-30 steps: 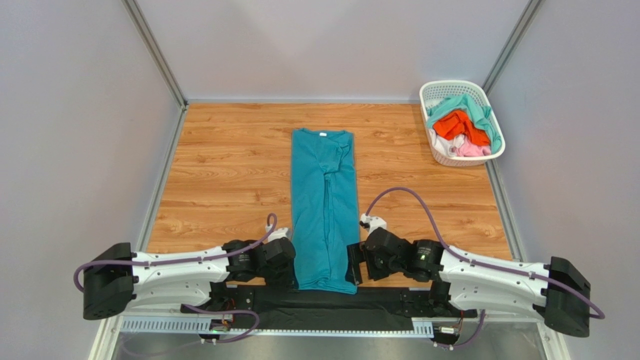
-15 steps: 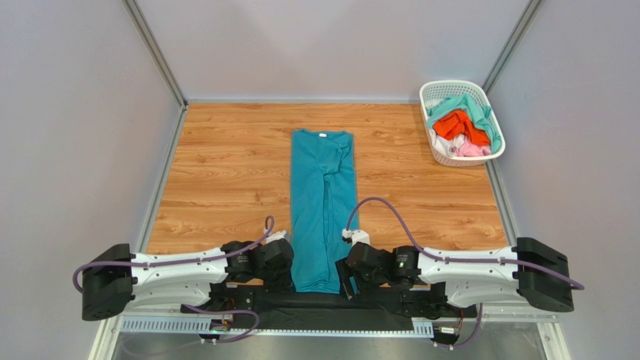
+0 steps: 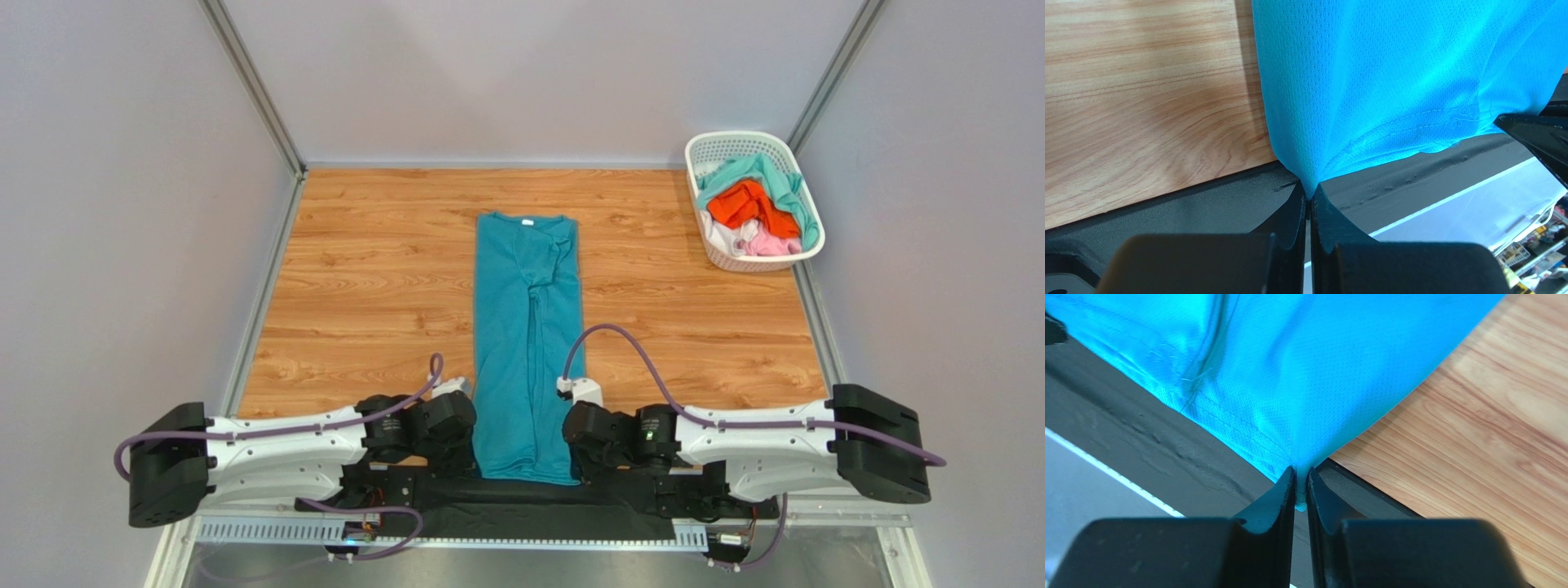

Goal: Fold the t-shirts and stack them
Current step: Fold the tshirt

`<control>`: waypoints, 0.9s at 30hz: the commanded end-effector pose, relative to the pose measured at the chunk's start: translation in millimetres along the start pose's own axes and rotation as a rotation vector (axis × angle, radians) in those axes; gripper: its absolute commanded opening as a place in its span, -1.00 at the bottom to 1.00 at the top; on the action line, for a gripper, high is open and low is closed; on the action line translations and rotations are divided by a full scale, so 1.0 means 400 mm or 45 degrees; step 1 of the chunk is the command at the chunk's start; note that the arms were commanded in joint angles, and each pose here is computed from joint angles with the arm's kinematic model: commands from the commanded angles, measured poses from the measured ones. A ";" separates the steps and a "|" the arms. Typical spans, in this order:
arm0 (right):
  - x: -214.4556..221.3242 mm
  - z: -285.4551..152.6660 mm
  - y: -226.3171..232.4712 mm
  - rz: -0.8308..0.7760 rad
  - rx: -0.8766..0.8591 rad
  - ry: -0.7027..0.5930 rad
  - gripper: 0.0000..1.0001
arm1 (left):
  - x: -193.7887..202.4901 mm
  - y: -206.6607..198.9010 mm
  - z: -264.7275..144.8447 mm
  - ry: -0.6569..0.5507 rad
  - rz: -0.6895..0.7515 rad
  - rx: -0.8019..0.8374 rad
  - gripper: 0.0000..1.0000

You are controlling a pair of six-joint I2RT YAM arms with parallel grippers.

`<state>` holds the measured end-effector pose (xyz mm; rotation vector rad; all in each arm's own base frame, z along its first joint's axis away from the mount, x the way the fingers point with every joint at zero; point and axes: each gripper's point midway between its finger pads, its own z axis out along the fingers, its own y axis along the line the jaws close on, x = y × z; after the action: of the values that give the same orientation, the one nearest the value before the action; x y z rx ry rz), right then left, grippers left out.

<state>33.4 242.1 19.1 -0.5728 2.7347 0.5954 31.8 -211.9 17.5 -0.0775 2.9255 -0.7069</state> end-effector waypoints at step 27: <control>-0.374 -0.214 -0.014 -0.090 0.231 -0.610 -0.93 | -0.277 -0.158 -0.202 -0.490 0.134 0.039 -1.00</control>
<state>125.0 245.9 113.6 -0.4478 2.3946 0.4215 115.6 -223.1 117.9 -0.0977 2.5813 -0.6741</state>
